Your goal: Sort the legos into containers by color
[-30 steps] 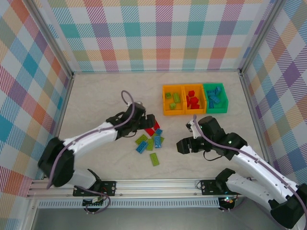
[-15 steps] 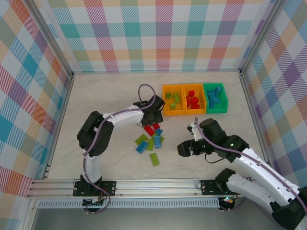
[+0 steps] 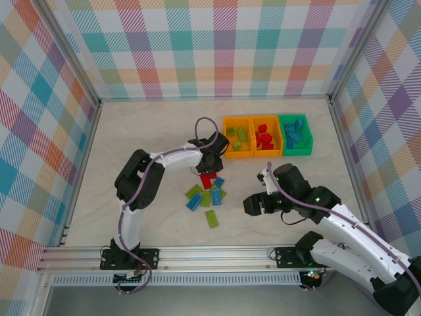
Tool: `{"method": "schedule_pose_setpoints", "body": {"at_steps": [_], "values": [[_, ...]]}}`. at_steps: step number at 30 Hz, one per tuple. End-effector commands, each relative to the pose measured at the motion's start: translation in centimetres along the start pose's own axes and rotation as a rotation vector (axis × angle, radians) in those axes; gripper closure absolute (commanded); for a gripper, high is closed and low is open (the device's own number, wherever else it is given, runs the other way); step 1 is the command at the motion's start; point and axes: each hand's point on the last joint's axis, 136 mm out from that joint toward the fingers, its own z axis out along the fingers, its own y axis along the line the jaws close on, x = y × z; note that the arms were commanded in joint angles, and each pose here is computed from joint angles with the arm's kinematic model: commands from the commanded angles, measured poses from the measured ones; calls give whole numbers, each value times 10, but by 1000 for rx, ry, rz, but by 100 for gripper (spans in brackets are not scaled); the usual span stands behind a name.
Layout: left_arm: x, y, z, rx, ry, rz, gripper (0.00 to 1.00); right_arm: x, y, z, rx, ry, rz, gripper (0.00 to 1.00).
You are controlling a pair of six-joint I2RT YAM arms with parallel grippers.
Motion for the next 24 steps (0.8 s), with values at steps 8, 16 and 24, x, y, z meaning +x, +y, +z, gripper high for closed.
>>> {"method": "schedule_pose_setpoints", "body": {"at_steps": [8, 16, 24], "values": [[-31, -46, -92, 194, -192, 92, 80, -29, -14, -30, 97, -268, 24, 16], [-28, -153, -164, 331, -446, 345, 80, -57, -31, -56, 185, -528, 0, 6], [-83, -225, -127, 299, -596, 402, 80, -55, -31, -65, 167, -576, 8, 2]]}}
